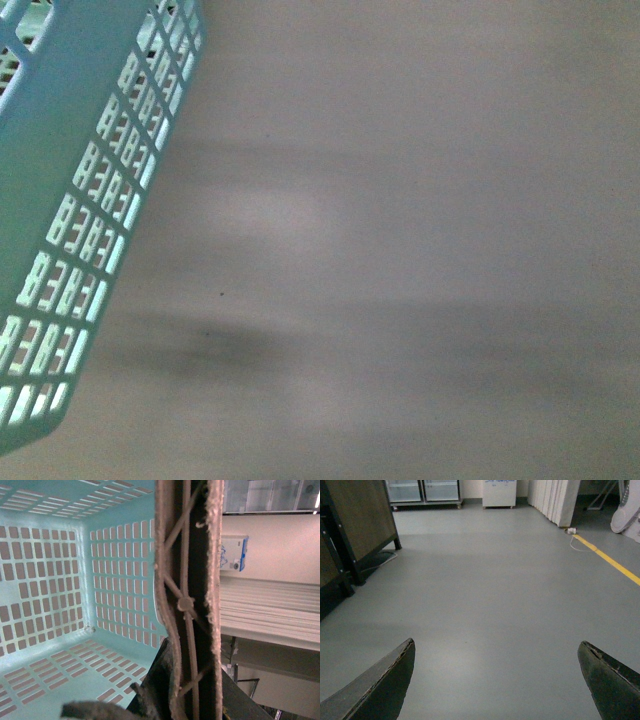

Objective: Pick lemon and mango into basket

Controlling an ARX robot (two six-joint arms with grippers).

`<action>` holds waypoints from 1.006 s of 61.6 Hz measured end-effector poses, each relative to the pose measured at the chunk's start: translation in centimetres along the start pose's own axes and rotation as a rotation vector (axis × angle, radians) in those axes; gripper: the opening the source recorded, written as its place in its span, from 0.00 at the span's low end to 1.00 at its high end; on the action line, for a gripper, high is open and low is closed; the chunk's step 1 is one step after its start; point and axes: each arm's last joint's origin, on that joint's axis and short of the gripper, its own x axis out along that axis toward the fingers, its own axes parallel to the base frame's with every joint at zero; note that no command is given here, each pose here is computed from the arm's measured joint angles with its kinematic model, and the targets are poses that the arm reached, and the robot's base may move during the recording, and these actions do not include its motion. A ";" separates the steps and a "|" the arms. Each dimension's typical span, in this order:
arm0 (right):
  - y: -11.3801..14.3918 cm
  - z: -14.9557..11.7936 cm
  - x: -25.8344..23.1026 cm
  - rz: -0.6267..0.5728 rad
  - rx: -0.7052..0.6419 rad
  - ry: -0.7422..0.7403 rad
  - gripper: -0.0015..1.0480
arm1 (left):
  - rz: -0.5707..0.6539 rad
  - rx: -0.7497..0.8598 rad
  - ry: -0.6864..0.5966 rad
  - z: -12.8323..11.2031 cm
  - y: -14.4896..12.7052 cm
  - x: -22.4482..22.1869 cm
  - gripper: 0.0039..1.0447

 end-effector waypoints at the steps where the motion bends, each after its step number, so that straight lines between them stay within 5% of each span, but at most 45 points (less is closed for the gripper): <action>1: 0.0 0.0 0.0 0.000 0.000 0.000 0.92 | 0.000 0.002 -0.004 0.0 0.0 0.0 0.06; 62: 0.0 0.0 0.0 0.000 0.000 0.000 0.92 | 0.011 0.008 0.002 0.0 0.1 0.1 0.06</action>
